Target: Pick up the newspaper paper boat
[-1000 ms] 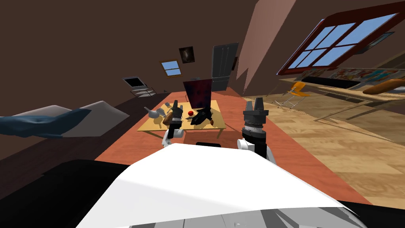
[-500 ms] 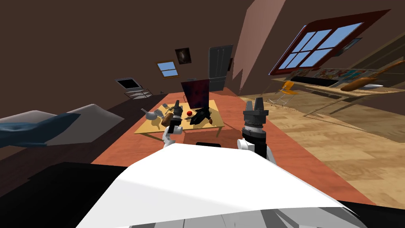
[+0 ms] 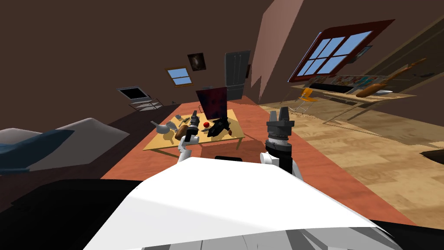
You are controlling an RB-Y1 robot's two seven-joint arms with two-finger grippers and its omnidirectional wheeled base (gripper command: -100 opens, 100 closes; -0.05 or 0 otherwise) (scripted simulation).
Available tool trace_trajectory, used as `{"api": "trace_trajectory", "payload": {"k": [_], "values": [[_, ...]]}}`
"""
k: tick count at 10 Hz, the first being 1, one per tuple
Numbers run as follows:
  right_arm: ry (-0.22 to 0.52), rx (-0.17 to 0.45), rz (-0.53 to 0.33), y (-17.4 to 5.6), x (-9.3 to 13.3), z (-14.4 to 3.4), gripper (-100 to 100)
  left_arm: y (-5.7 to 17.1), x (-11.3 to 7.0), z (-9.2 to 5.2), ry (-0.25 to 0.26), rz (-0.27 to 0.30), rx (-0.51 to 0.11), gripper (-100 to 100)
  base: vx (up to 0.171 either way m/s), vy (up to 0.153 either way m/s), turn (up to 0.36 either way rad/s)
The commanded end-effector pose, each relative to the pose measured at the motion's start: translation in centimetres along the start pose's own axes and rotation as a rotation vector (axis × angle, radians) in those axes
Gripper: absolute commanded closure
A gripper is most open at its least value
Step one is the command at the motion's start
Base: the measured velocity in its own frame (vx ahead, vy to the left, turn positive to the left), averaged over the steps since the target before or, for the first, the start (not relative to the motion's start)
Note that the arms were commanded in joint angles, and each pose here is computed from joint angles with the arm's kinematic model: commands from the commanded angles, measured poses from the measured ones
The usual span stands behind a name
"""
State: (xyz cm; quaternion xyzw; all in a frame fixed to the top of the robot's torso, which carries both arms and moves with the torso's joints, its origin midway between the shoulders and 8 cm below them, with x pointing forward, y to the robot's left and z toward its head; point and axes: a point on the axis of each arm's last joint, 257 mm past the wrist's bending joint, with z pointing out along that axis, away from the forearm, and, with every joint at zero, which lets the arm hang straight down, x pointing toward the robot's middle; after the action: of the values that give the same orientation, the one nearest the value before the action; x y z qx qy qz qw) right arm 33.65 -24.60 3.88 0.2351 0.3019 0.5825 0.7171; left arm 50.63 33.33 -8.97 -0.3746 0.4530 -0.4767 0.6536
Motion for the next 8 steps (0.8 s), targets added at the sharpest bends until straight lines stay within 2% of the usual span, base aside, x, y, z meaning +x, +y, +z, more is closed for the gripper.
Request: {"api": "trace_trajectory", "payload": {"k": [1, 2, 3, 4, 5, 6, 7, 8], "values": [[0.0, 0.0, 0.0, 0.0, 0.0, 0.0, 0, 1.5, -1.4, 1.4, -0.017, 0.019, -0.048, -100, -0.03, 0.031, -0.145], [0.0, 0.0, 0.0, 0.0, 0.0, 0.0, 0, 2.4, -1.4, 1.2, -0.017, 0.018, -0.069, -100, -0.026, 0.027, -0.086], [0.0, 0.0, 0.0, 0.0, 0.0, 0.0, 0, 3.6, -2.8, 2.3, -0.036, 0.031, -0.107, -100, -0.026, 0.024, -0.159], [0.0, 0.0, 0.0, 0.0, 0.0, 0.0, 0, 4.4, -2.8, 2.1, -0.036, 0.031, -0.128, -100, -0.02, 0.026, -0.077], [0.0, 0.0, 0.0, 0.0, 0.0, 0.0, 0, 5.8, -4.3, 3.0, -0.058, 0.039, -0.166, -100, -0.023, 0.033, -0.161], [0.0, 0.0, 0.0, 0.0, 0.0, 0.0, 0, 6.5, -4.3, 2.9, -0.059, 0.039, -0.189, -100, -0.023, 0.031, -0.082], [0.0, 0.0, 0.0, 0.0, 0.0, 0.0, 0, 7.7, -5.8, 3.7, -0.083, 0.043, -0.224, -100, -0.023, 0.034, -0.142], [0.0, 0.0, 0.0, 0.0, 0.0, 0.0, 0, 8.5, -5.8, 3.5, -0.084, 0.042, -0.252, -100, -0.02, 0.031, -0.082]]}}
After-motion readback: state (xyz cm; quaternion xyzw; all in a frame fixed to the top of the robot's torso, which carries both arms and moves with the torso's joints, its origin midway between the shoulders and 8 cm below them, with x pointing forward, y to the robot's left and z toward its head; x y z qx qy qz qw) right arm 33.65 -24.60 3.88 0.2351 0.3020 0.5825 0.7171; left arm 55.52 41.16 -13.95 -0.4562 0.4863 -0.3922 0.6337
